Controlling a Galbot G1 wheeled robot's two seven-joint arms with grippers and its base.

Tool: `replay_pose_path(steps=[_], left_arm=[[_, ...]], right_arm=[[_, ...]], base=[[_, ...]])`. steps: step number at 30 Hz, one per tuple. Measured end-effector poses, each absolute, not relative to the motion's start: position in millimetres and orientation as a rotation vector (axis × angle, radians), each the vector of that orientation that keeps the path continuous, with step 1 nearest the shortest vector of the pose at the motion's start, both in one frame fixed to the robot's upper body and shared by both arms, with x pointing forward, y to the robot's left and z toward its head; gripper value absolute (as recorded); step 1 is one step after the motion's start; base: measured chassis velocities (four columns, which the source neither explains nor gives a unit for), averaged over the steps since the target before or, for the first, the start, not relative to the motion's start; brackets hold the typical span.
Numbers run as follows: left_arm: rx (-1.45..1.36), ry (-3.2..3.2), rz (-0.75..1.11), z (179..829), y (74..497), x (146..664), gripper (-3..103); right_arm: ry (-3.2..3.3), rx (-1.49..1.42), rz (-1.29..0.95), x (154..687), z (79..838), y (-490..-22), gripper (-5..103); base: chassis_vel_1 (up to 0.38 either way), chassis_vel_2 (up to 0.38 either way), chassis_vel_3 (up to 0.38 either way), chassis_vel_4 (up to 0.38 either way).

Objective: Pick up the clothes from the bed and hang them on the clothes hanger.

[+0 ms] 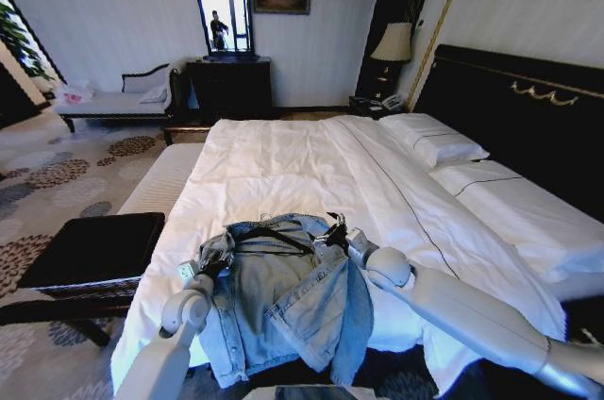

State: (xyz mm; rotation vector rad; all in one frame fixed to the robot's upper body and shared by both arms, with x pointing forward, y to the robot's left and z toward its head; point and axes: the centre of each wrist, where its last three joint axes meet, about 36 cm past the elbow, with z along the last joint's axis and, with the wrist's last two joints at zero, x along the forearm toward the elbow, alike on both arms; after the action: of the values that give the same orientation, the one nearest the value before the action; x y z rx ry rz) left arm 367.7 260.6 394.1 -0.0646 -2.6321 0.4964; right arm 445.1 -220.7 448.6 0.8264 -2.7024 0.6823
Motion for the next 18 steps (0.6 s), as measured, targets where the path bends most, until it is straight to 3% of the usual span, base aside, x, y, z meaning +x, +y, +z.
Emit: replay_pose_path(steps=[2,4,10,11,13,15,16,18], left_arm=[[-0.116,-2.639,0.516,397,259,365,28],[-0.121,-2.64,0.519,397,258,364,28],[-0.029,-2.684,0.513,407,270,364,0],[-0.009,-2.695,0.506,411,273,365,0],[0.021,-2.705,0.494,416,278,366,11],[0.031,-2.705,0.49,417,279,367,11],[0.047,-2.7,0.48,417,282,369,21],[0.055,-2.677,0.478,411,283,373,32]], right_arm=[[-2.703,0.833,0.674,446,446,-218,100],[-2.703,0.834,0.673,446,446,-217,100],[-2.702,0.825,0.676,445,441,-220,100],[-2.702,0.821,0.679,445,440,-221,100],[-2.701,0.818,0.682,445,440,-223,100],[-2.701,0.817,0.682,445,439,-223,100],[-2.702,0.819,0.68,446,439,-221,100],[-2.704,0.827,0.675,447,439,-218,100]], base=[[0.0,0.0,0.0,0.0],[0.0,0.0,0.0,0.0],[0.0,0.0,0.0,0.0],[0.0,0.0,0.0,0.0],[0.0,0.0,0.0,0.0],[0.0,0.0,0.0,0.0],[0.0,0.0,0.0,0.0],[0.0,0.0,0.0,0.0]])
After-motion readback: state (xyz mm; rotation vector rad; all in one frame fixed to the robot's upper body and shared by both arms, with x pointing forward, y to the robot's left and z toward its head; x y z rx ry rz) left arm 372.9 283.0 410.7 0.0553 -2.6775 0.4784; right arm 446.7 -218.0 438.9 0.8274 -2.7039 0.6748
